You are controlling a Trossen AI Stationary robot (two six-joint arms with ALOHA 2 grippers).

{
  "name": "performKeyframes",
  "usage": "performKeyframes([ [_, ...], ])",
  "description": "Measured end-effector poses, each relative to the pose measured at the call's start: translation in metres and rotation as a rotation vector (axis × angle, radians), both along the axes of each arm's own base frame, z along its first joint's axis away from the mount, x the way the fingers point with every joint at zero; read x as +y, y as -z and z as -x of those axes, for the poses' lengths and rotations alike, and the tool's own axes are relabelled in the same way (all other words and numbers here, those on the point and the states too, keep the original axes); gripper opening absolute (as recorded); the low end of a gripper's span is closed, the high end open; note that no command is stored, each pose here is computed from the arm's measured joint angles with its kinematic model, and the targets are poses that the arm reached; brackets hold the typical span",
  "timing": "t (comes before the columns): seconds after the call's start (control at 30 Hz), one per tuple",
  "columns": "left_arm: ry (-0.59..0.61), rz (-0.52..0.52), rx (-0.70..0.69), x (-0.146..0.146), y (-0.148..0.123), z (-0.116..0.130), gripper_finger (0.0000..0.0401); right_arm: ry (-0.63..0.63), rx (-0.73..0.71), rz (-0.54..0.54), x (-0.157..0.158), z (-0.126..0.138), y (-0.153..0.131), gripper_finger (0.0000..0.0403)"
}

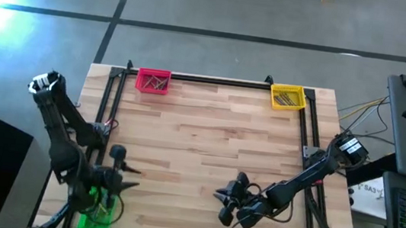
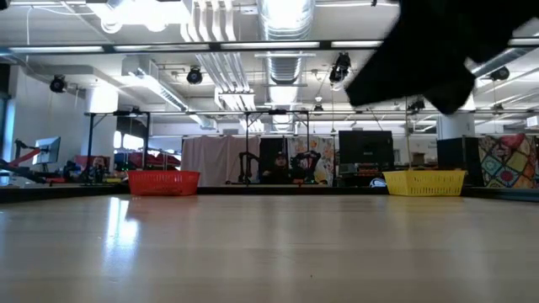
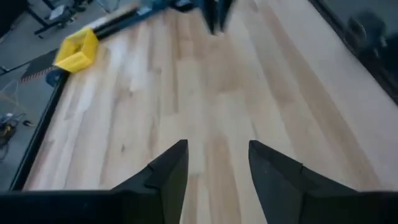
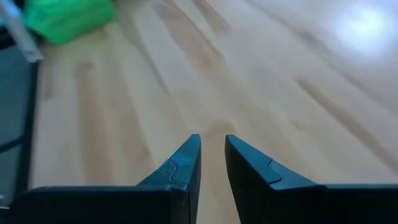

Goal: Sort crayons
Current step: Return to Home Position

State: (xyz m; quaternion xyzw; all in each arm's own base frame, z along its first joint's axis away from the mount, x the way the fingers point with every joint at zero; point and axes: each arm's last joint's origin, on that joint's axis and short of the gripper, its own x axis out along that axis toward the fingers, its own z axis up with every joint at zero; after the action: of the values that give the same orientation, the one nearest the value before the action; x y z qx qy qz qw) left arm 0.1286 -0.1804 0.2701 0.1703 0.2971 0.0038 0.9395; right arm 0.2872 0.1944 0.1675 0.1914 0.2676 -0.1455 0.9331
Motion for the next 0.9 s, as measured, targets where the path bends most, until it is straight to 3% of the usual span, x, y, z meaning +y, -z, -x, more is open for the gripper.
performKeyframes([
  [0.13, -0.033, 0.056, -0.075, 0.016, -0.002, -0.008, 0.015, -0.121, -0.035, 0.146, 0.01, -0.014, -0.033, 0.0066],
  [0.33, 0.041, 0.157, -0.24, 0.025, 0.04, -0.025, 0.0129, -0.292, 0.005, 0.432, 0.02, -0.027, -0.078, 0.0065],
  [0.43, 0.081, 0.178, -0.387, 0.029, 0.056, -0.03, 0.0118, -0.148, 0.027, 0.495, 0.016, -0.026, -0.09, 0.006],
  [0.53, 0.073, 0.103, -0.54, 0.036, 0.061, -0.029, 0.011, -0.029, 0.066, 0.571, 0.007, -0.02, -0.094, 0.0057],
  [0.63, -0.027, 0.054, -0.657, 0.044, 0.058, -0.025, 0.0103, 0.008, 0.07, 0.573, -0.002, -0.013, -0.095, 0.0056],
  [0.77, -0.047, -0.008, -0.674, 0.052, 0.064, -0.023, 0.0098, -0.004, 0.071, 0.53, -0.014, -0.002, -0.097, 0.0056],
  [0.9, -0.122, 0.058, -0.664, 0.069, 0.075, -0.03, 0.0092, 0.012, 0.05, 0.512, -0.03, 0.01, -0.091, 0.0056],
])
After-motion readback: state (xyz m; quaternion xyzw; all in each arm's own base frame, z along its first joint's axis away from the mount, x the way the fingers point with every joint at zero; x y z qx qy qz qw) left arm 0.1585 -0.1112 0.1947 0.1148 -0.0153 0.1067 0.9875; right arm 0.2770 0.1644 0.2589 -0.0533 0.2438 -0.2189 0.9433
